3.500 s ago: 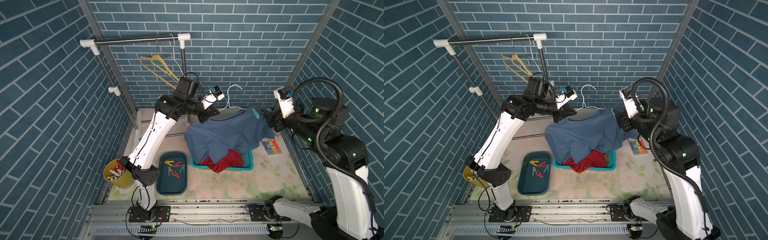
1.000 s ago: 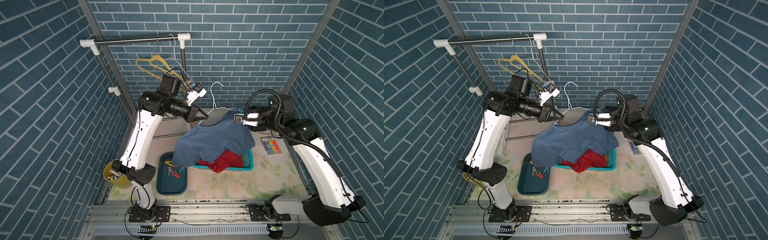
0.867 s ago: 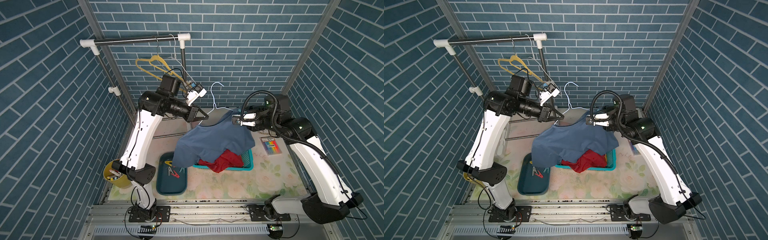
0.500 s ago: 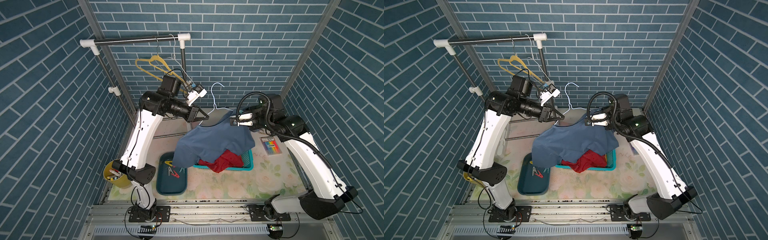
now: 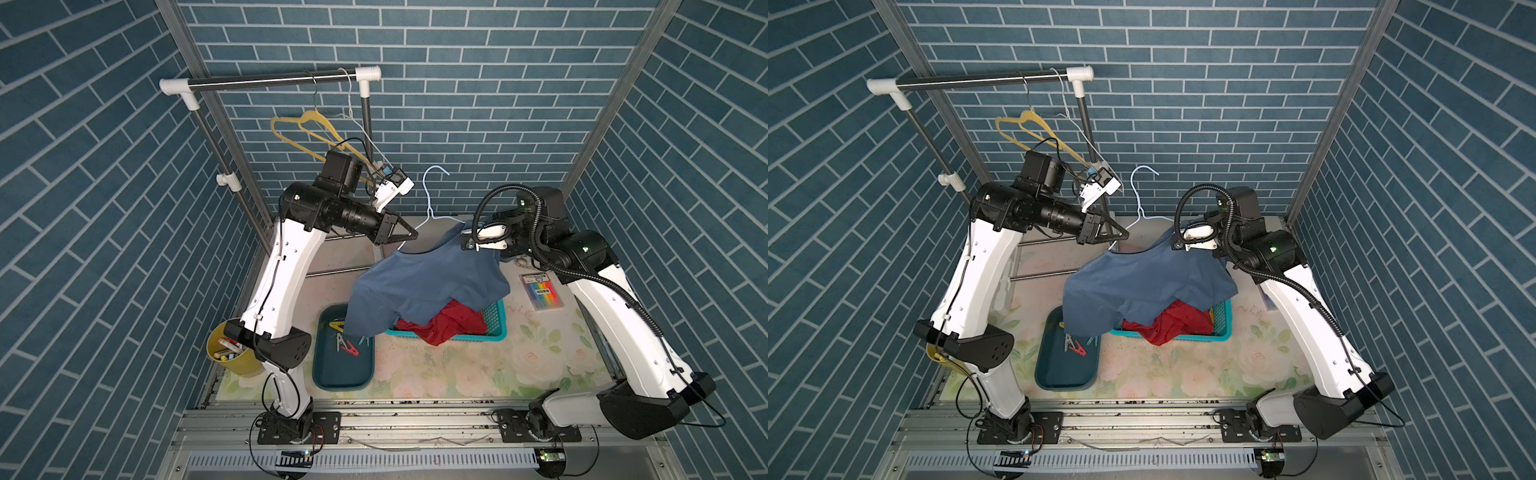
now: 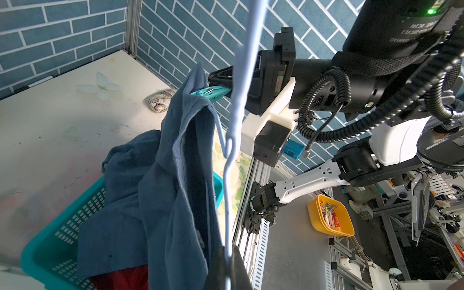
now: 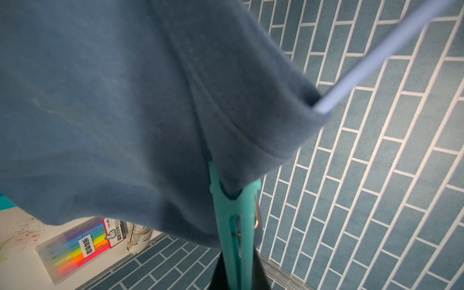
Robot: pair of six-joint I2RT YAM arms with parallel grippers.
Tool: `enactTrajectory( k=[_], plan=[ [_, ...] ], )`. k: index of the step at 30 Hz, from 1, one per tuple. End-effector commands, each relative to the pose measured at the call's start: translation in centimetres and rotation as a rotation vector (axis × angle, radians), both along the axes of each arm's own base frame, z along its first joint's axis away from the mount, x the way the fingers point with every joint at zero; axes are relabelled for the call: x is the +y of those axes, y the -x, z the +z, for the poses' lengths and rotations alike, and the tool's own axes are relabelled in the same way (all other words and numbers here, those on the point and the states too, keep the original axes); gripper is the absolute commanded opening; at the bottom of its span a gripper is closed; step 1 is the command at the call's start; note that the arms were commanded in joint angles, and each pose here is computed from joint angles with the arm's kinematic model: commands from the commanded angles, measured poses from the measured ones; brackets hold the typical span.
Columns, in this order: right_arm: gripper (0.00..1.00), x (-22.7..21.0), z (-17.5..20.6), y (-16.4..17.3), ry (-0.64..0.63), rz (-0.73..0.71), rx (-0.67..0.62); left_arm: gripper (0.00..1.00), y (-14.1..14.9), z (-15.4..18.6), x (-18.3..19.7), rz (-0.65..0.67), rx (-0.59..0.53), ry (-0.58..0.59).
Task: Remove the clothespins securing t-shirts to the hanger
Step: Remove the clothespin from the hanger, then place the hanger in the basket.
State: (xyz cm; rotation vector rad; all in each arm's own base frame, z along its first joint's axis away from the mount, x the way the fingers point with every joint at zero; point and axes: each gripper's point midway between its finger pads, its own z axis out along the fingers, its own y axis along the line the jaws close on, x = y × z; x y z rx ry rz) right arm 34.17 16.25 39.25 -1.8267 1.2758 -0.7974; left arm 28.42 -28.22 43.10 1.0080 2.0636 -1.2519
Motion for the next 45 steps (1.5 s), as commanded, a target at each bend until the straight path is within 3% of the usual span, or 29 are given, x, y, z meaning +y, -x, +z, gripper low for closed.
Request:
enactTrajectory(
  k=[1,19,23,30,34,39,45],
  plan=[
    [0.0,0.1,1.3,0.7,-0.042,0.004,-0.015,0.0,-0.3,0.2,0.0,-0.012,-0.035,0.011],
    [0.0,-5.4,2.5,2.0,-0.146,-0.211,-0.033,0.0,-2.2,-1.3,-1.6,-0.045,-0.089,-0.014],
    [0.0,-5.0,4.3,3.5,-0.287,-0.201,-0.039,0.0,-3.3,-4.0,-3.4,-0.066,-0.114,-0.089],
    [0.0,-4.1,4.7,5.4,-0.512,-0.21,0.029,0.0,-2.7,-6.0,-9.1,-0.235,-0.115,-0.005],
    [0.0,-3.4,3.6,6.1,-0.623,-0.215,0.095,0.0,-3.4,-8.8,-11.1,-0.243,-0.1,-0.051],
    [0.0,-1.0,0.8,7.4,-0.838,-0.222,0.292,0.42,-7.2,-13.9,-9.0,-0.071,-0.132,-0.311],
    [0.0,0.5,-2.9,9.0,-0.867,-0.218,0.48,0.59,-9.2,-14.9,-5.0,0.069,-0.182,-0.484]
  ],
)
